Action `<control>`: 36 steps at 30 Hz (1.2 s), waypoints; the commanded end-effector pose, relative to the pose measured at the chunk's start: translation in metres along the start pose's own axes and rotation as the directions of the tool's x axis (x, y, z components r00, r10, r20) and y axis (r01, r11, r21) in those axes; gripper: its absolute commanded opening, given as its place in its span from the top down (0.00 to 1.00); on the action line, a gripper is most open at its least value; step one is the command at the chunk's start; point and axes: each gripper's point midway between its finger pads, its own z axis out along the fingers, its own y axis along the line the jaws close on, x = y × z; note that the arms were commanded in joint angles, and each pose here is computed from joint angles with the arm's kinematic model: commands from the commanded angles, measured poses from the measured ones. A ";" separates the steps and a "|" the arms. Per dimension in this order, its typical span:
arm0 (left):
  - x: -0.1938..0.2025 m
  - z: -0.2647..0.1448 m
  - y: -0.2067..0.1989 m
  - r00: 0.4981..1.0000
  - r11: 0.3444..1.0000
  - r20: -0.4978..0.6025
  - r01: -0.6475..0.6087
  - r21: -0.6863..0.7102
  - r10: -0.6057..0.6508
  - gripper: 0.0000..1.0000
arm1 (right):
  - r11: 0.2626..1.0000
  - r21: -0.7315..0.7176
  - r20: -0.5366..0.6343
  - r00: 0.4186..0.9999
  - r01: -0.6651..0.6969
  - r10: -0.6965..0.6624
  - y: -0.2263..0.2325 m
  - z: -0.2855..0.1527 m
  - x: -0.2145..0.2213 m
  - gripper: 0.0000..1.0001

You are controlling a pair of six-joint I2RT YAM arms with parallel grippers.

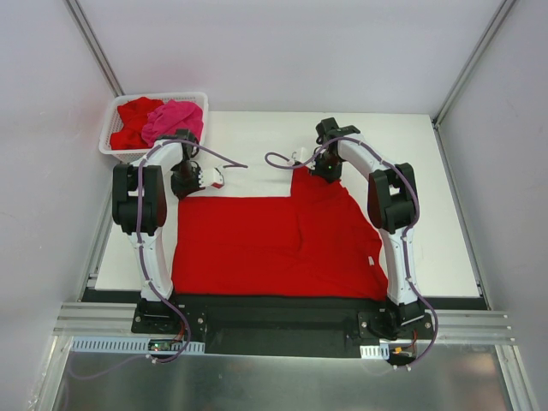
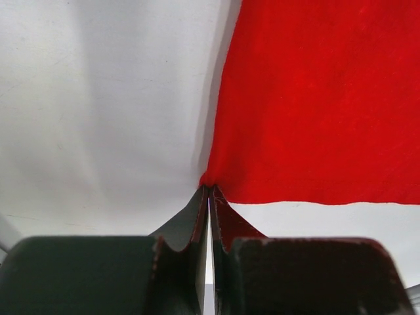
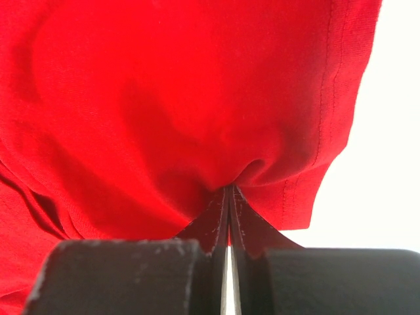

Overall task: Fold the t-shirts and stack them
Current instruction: Grap the side of the flattened tshirt furthest away from the robot with both arms

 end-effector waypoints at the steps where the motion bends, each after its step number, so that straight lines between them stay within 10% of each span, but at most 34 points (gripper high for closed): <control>1: -0.010 -0.028 -0.004 1.000 0.999 0.026 0.006 -0.032 -0.006 1.00 | 0.999 0.054 0.038 0.999 0.001 -0.003 -0.006 -0.032 -0.012 0.99; 36: -0.024 -0.069 -0.040 0.998 0.992 0.027 0.054 -0.117 -0.051 1.00 | 0.993 0.046 0.133 0.986 -0.105 0.098 0.043 -0.124 -0.007 0.99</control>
